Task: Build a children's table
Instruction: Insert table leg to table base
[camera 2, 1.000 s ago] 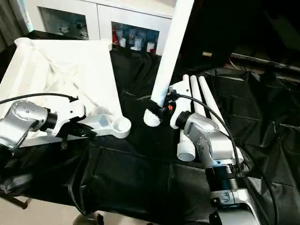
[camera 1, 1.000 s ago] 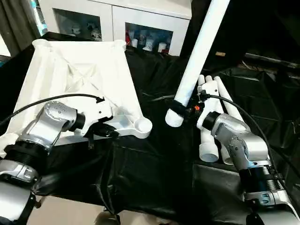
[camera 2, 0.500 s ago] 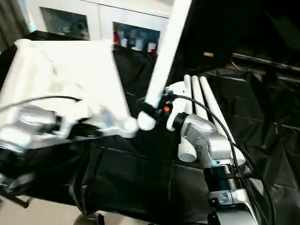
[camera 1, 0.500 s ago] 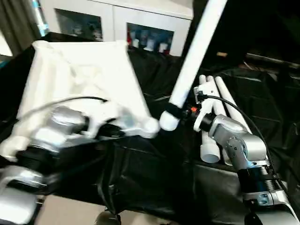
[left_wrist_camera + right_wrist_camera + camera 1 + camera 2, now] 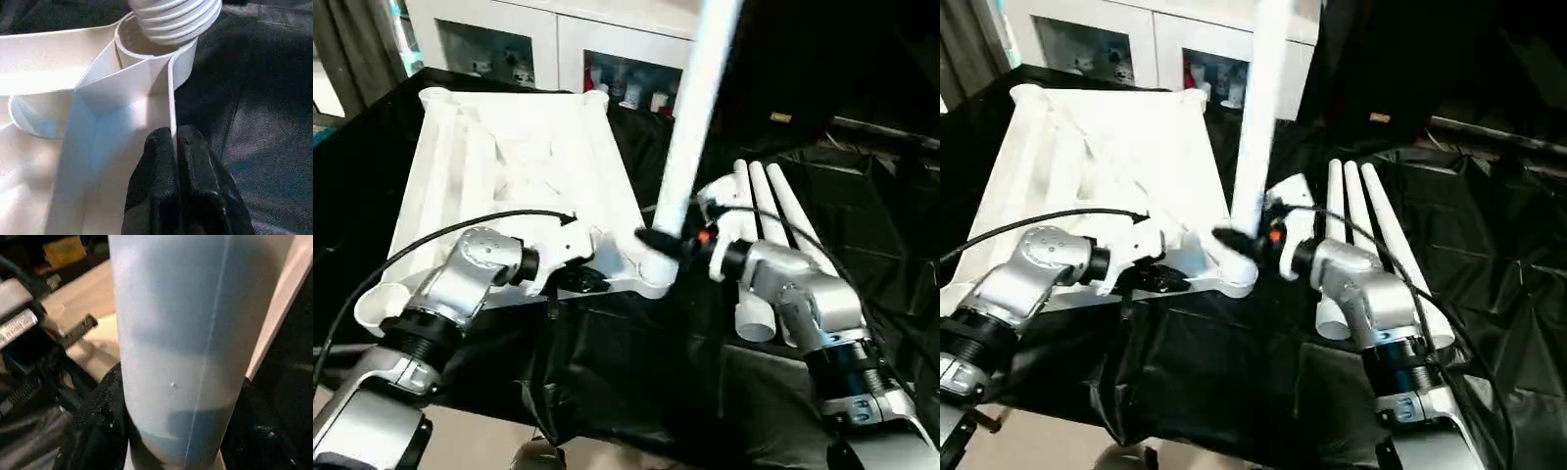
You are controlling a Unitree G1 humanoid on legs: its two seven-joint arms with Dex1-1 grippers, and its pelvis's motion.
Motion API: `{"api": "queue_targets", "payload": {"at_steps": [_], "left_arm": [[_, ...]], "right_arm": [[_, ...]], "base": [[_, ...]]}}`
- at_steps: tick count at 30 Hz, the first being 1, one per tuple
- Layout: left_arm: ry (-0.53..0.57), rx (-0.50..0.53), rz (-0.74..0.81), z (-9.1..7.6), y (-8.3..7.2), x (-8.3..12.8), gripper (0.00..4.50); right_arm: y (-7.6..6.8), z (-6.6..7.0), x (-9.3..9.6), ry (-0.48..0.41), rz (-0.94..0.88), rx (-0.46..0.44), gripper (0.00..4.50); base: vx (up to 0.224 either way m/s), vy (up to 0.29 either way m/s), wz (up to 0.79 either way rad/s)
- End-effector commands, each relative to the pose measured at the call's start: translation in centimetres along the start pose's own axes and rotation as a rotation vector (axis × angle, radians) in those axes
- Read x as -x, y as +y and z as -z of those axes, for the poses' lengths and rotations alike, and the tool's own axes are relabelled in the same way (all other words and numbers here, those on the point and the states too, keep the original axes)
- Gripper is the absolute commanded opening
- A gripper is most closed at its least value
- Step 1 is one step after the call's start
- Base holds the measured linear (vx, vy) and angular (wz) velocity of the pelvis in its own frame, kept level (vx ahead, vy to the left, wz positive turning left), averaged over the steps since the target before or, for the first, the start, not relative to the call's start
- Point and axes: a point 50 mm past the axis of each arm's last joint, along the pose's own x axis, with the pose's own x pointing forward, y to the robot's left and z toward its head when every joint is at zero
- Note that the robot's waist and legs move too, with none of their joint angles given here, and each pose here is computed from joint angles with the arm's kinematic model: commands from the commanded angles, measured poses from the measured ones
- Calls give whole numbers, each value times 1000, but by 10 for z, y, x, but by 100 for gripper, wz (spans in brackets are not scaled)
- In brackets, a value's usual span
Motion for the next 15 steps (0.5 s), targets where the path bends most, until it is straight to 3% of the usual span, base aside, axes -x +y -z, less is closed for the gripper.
{"api": "queue_targets", "payload": {"at_steps": [1,7,15], "left_arm": [[71,-12,25,6,-3,-7,0],[69,-20,32,3,-1,-7,0],[70,-26,58,3,-4,-9,0]], "right_arm": [[-3,-4,2,14,8,24,189],[-5,1,1,27,17,24,189],[-9,2,-13,13,34,-1,189]], "base": [[0,0,0],[0,0,0],[0,0,0]]}}
